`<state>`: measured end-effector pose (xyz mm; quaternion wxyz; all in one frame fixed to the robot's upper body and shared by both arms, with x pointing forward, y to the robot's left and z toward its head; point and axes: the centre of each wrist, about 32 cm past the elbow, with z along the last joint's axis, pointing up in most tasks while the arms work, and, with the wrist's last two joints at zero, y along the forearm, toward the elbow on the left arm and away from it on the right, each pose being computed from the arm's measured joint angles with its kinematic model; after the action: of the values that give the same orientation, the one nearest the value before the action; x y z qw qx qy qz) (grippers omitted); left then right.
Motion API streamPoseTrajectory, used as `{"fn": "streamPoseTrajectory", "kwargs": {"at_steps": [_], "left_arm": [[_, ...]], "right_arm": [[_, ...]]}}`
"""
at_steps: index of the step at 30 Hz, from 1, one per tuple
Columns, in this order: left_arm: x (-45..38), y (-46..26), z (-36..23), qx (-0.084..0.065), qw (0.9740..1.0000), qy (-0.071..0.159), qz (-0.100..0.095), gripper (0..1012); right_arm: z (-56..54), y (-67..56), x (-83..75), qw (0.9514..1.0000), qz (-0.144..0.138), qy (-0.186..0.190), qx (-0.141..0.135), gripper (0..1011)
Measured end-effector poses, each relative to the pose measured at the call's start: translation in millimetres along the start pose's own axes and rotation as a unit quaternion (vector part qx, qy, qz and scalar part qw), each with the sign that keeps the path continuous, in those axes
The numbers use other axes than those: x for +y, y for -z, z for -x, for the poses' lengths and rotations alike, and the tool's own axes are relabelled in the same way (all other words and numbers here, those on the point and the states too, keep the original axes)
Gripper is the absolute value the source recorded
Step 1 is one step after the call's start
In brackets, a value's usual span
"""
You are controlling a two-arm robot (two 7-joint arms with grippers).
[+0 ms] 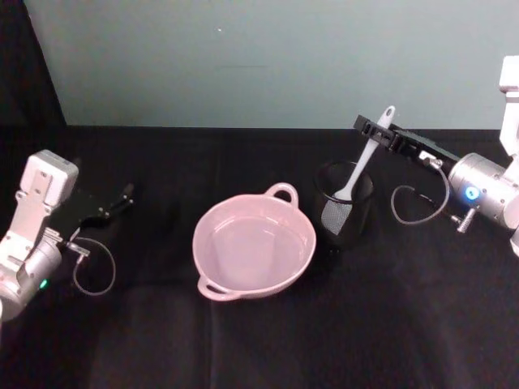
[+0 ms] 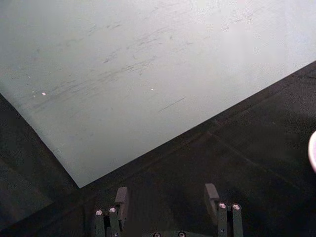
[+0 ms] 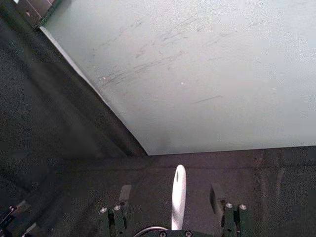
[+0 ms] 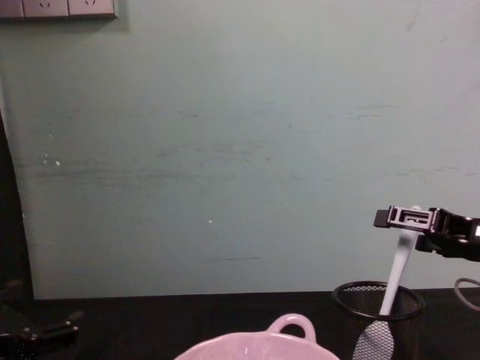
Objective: Use the one hand to pick up the spoon and stir the clear water in the bowl.
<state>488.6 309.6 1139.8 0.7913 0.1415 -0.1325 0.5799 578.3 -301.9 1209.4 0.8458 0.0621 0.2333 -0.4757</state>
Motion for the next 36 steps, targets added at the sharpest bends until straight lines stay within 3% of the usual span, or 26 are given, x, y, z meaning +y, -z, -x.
{"fn": "streamPoseTrajectory", "kwargs": {"at_steps": [7,14,22,25,31,32,36], "left_arm": [[0.0,0.0,0.0,0.0,1.0,0.0,0.0,1011],[0.0,0.0,0.0,0.0,1.0,0.0,0.0,1011],[0.0,0.0,0.0,0.0,1.0,0.0,0.0,1011],[0.0,0.0,0.0,0.0,1.0,0.0,0.0,1011],[0.0,0.0,0.0,0.0,1.0,0.0,0.0,1011],[0.0,0.0,0.0,0.0,1.0,0.0,0.0,1011],[0.0,0.0,0.0,0.0,1.0,0.0,0.0,1011]], "right_arm": [[0.2,-0.4,0.0,1.0,0.0,0.0,0.0,999],[0.2,-1.0,-0.1,1.0,0.0,0.0,-0.001,862],[0.4,-1.2,-0.1,1.0,0.001,0.0,-0.002,594],[0.4,-1.2,-0.1,1.0,0.001,0.0,-0.002,537],[0.4,-1.2,-0.1,1.0,0.001,-0.001,-0.002,309],[0.4,-1.3,-0.2,1.0,0.001,-0.001,-0.002,309],[0.4,-1.2,-0.1,1.0,0.001,-0.001,-0.002,139]]}}
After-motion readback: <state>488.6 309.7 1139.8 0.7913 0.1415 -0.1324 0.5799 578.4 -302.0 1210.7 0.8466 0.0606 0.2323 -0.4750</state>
